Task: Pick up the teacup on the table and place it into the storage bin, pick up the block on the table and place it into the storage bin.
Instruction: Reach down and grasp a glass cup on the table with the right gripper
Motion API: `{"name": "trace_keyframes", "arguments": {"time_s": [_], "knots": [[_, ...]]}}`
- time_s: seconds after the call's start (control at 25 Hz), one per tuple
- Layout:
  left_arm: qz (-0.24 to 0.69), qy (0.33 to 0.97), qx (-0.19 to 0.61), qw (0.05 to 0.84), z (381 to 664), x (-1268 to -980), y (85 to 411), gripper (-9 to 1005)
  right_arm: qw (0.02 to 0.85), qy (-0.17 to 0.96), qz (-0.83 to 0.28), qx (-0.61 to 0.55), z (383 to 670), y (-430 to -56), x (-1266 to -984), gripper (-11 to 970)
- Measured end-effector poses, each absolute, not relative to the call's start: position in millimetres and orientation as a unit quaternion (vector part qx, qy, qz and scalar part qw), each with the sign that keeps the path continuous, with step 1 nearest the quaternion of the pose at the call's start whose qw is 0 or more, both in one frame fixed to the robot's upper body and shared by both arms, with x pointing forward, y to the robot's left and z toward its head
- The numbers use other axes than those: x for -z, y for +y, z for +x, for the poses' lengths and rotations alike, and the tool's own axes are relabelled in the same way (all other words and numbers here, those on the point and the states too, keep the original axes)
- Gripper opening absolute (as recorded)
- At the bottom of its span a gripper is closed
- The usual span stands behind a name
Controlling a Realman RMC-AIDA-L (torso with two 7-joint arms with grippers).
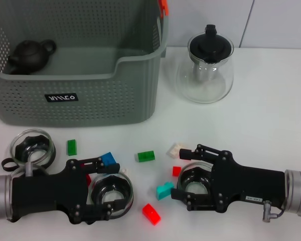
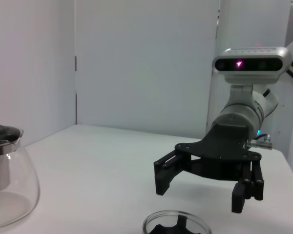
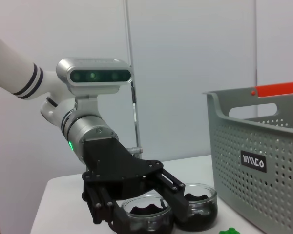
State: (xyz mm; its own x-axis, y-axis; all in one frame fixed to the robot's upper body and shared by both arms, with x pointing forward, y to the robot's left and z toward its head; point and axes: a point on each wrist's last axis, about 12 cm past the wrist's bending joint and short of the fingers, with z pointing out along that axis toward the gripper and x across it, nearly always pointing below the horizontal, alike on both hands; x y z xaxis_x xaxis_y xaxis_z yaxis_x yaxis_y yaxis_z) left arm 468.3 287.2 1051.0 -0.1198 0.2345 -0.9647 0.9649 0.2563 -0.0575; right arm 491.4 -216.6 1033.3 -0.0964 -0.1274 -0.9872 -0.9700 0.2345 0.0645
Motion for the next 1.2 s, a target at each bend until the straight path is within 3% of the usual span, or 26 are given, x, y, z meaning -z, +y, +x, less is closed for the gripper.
{"name": "trace_keyframes", "arguments": {"time_s": [0.92, 1.2], "knots": [[0.473, 0.632, 0.393, 0.472, 472.7, -1056.5, 289.0, 732, 0.496, 0.619, -0.430, -0.431, 494.3, -226.5, -1038.7, 849], [0.439, 0.650, 0.390, 0.483, 458.1, -1071.7, 322.8, 732, 0.380, 0.692, -0.433, -0.435, 515.3, -261.3, -1085.5, 834]]}}
